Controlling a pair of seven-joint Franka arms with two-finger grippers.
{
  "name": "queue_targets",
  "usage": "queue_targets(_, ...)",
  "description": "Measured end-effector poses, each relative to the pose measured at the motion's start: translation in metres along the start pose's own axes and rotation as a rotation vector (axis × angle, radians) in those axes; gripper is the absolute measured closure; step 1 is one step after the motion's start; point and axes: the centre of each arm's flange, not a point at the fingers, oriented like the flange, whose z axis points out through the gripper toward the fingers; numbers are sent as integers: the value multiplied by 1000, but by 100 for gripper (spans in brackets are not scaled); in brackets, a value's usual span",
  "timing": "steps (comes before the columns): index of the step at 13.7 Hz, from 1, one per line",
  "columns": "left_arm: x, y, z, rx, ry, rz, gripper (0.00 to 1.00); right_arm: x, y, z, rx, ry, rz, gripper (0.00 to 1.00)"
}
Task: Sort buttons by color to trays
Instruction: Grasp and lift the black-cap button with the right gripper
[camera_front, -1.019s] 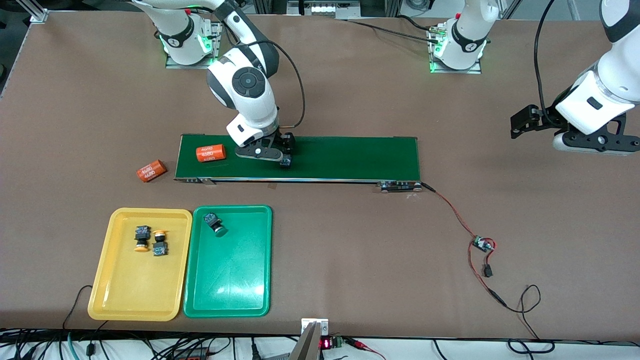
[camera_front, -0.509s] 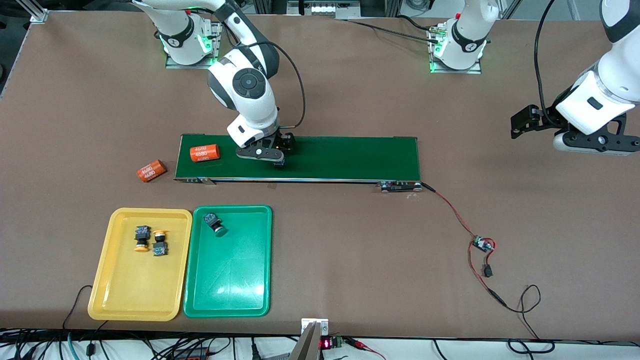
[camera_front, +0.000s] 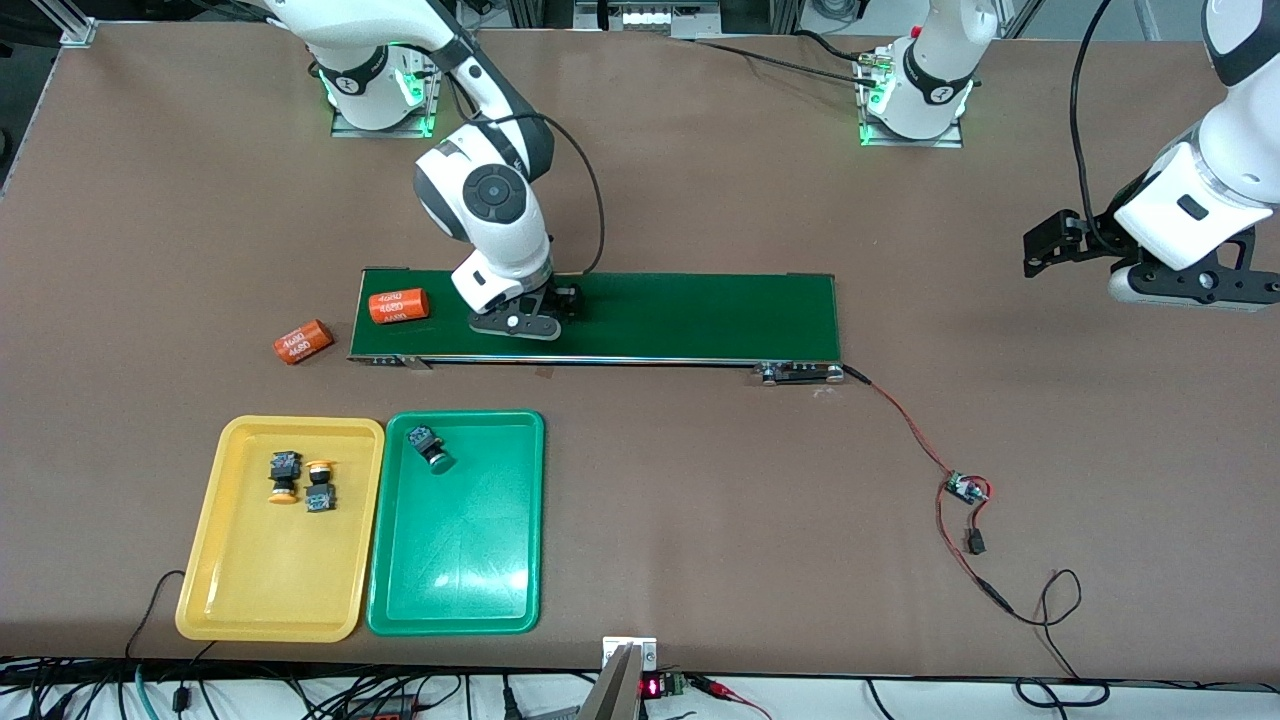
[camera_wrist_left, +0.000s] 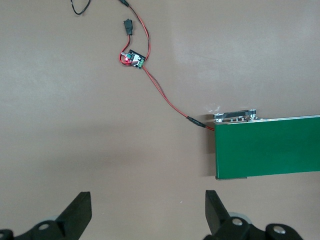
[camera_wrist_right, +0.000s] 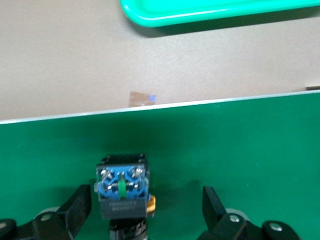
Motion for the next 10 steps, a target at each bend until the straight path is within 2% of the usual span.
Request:
queue_targets(5,0,0,0,0,-1,0,0,2,0,-2,2,4,-13,57)
queue_targets(6,0,0,0,0,-1,0,0,2,0,-2,3,4,-13,60)
queue_targets(10,0,0,0,0,-2,0,0,13,3,-14,11,26,3,60)
